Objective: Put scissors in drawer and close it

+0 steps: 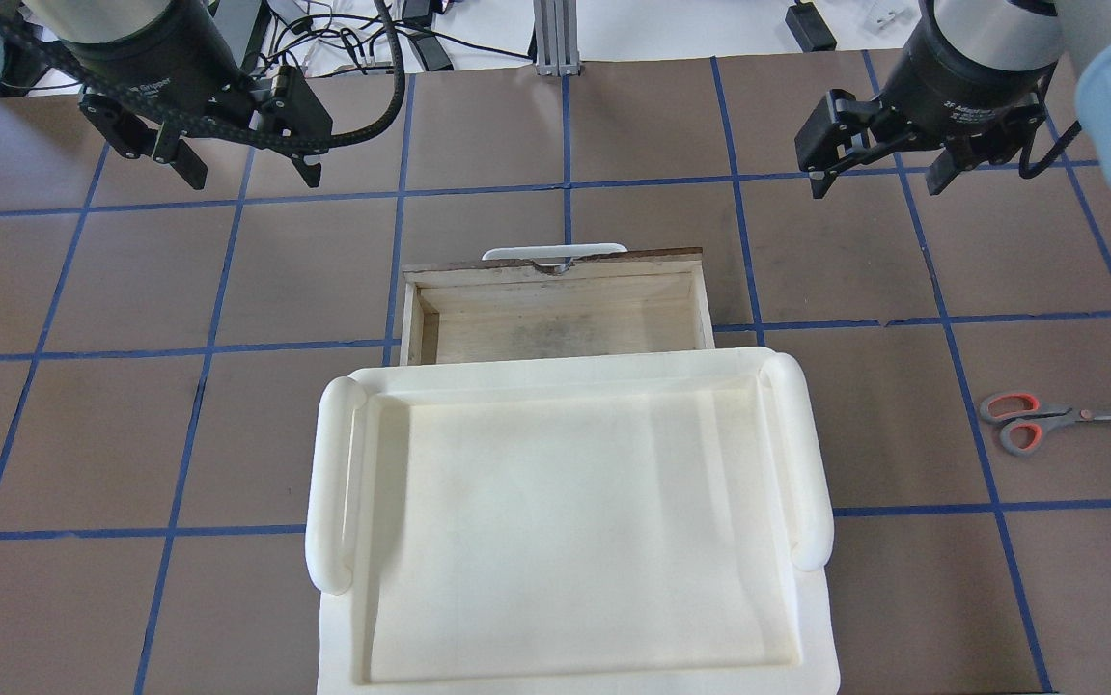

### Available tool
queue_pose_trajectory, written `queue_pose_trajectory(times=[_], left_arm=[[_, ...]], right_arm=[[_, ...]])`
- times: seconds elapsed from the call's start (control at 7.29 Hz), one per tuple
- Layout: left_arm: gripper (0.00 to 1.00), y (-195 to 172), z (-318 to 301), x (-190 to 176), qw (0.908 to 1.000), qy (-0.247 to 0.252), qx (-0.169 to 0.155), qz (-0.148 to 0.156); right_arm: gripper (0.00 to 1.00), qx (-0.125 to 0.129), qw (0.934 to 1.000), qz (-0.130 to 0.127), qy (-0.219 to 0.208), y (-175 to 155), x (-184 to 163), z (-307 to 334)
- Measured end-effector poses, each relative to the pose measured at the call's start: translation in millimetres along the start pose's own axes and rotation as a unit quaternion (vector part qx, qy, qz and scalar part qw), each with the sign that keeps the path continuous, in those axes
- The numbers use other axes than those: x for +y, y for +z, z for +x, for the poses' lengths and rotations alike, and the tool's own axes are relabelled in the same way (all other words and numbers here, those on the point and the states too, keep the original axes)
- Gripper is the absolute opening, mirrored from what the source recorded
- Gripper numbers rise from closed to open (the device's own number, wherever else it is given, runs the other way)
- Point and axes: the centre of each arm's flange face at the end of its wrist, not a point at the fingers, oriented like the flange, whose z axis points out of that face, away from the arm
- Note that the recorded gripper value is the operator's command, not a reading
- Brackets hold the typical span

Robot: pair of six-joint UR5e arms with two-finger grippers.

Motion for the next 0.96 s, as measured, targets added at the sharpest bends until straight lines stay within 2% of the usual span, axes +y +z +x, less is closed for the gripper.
queue_pose_trajectory(times=[0.69,0.96], left_arm=[[1.0,1.1,0.1,-0.7,1.0,0.0,0.001,-0.001],[1.0,1.0,0.2,-0.7,1.0,0.0,0.001,-0.001]], right_arm=[[1.0,-0.003,1.0,0.002,-0.004,-2.6,1.5,0.0],[1.0,0.001,0.998,0.004,-0.063,-4.7,-1.5,9.1]])
